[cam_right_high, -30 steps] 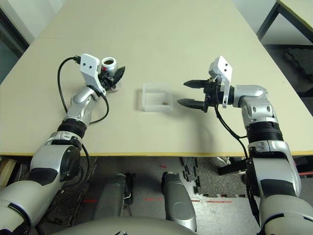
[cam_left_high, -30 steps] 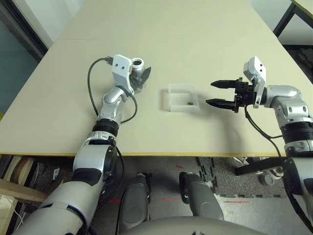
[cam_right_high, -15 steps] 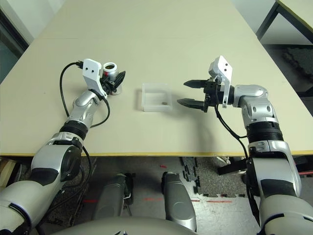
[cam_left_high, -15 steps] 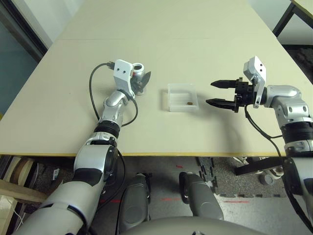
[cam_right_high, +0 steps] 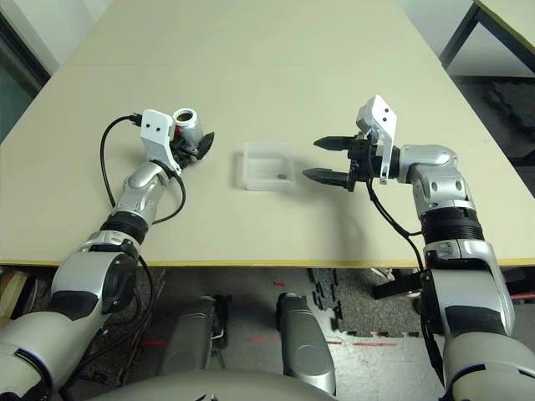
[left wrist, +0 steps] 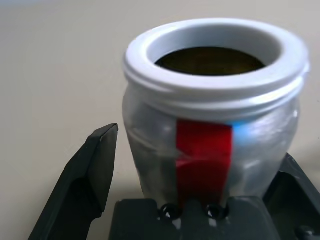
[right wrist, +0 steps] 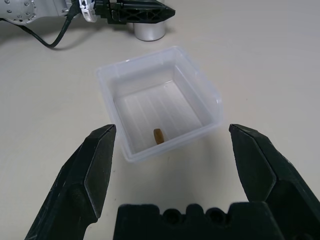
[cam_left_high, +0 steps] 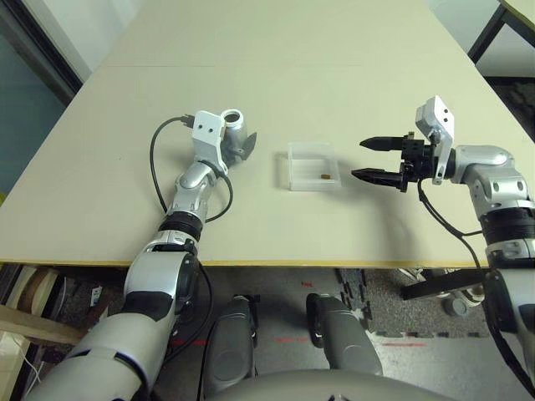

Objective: Pour the medicine from the bottle into the box.

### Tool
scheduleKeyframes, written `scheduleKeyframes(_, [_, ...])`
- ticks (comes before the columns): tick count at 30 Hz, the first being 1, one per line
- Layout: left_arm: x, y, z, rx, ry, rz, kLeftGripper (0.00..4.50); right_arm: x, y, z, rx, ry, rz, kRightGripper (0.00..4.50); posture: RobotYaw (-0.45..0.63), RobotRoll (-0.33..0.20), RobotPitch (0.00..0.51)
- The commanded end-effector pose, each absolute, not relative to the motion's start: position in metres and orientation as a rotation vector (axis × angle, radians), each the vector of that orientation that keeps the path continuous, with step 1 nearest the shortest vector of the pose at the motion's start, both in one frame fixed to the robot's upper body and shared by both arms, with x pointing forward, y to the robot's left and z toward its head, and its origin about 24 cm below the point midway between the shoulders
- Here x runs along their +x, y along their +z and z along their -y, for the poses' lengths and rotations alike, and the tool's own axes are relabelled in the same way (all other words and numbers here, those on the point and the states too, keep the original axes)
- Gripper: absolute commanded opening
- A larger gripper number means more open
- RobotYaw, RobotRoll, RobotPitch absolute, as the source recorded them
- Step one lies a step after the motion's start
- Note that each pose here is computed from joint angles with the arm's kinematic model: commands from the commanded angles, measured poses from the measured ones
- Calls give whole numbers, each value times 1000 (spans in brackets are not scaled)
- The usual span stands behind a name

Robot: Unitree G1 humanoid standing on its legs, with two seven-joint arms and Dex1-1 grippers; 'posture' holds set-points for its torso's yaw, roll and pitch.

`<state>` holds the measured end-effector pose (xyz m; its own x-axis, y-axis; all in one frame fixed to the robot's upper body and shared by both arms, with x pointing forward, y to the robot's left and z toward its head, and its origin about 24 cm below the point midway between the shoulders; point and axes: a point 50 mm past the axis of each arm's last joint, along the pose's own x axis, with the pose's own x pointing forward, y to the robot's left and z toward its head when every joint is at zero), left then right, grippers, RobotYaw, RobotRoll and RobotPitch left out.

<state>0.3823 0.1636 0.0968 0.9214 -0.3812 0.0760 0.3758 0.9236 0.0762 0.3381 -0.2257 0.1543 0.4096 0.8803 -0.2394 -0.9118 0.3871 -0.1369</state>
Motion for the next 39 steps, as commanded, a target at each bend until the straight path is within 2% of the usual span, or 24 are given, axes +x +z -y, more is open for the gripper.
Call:
scheduleKeyframes(1, [376,91,-165,56,-418,85,4479,339,153,224,-271,1148,-141,4500,-54,0,164])
scheduleKeyframes(15, [343,85,-179,28,-464,103,4479,343,151,222,-269,1143,-134,4500,-47,0,159])
scheduleKeyframes(24, [295,95,-191,6,-479,95,4479,343,148,227,-260,1108,-135,4500,-46,0,162])
scheduleKeyframes(27, [286,101,-198,-6,-460,88,4479,344,148,229,-252,1081,-136,4500,-45,0,163])
scheduleKeyframes(32, [282,119,-237,-10,-301,82,4479,346,146,238,-241,974,-140,4500,-39,0,162])
scheduleKeyframes(39, [290,144,-303,11,-88,81,4479,349,147,259,-166,743,-100,4500,-40,0,160])
